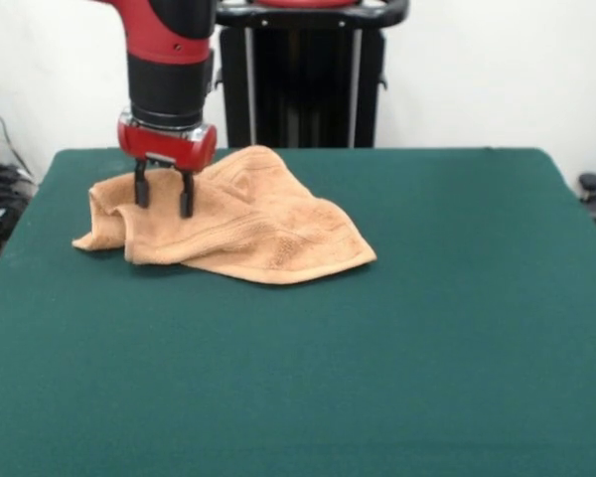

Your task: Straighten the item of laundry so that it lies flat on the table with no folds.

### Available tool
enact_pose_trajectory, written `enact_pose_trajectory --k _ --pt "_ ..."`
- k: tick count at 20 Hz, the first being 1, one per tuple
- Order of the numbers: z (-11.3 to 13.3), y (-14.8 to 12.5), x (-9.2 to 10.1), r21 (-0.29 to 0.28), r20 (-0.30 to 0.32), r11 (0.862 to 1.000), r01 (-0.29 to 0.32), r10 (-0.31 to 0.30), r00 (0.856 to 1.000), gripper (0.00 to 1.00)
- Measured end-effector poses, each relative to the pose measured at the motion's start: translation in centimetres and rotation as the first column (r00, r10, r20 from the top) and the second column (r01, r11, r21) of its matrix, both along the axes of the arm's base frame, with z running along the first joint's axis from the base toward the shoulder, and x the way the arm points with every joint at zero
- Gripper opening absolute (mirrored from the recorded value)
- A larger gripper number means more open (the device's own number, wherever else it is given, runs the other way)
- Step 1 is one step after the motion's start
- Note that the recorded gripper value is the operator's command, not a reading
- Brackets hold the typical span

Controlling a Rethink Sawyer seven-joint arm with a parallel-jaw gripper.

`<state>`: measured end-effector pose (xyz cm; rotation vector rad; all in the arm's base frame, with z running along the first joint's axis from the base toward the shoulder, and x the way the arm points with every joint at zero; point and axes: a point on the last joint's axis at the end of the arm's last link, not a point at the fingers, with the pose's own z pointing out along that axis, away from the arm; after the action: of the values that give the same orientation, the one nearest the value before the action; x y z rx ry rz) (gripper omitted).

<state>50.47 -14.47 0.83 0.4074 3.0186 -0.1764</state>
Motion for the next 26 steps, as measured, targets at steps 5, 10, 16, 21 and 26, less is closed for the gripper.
enact_pose_trajectory --k 5,10,16,21,26 --pt "-0.1 1.1 -1.8 0.020 -0.032 1.000 0.002 -0.001 0.999 1.00" --pt "-0.3 2.3 -3.3 0.037 -0.058 0.999 -0.001 0.003 0.998 1.00" --pt "-0.4 3.1 -3.8 0.041 -0.058 0.999 -0.009 0.011 0.998 1.00" --pt "-1.0 3.7 -3.8 0.040 -0.041 0.999 -0.022 0.023 0.999 1.00" --pt "-1.4 3.7 -3.8 0.037 -0.026 0.999 -0.026 0.027 0.999 1.00"
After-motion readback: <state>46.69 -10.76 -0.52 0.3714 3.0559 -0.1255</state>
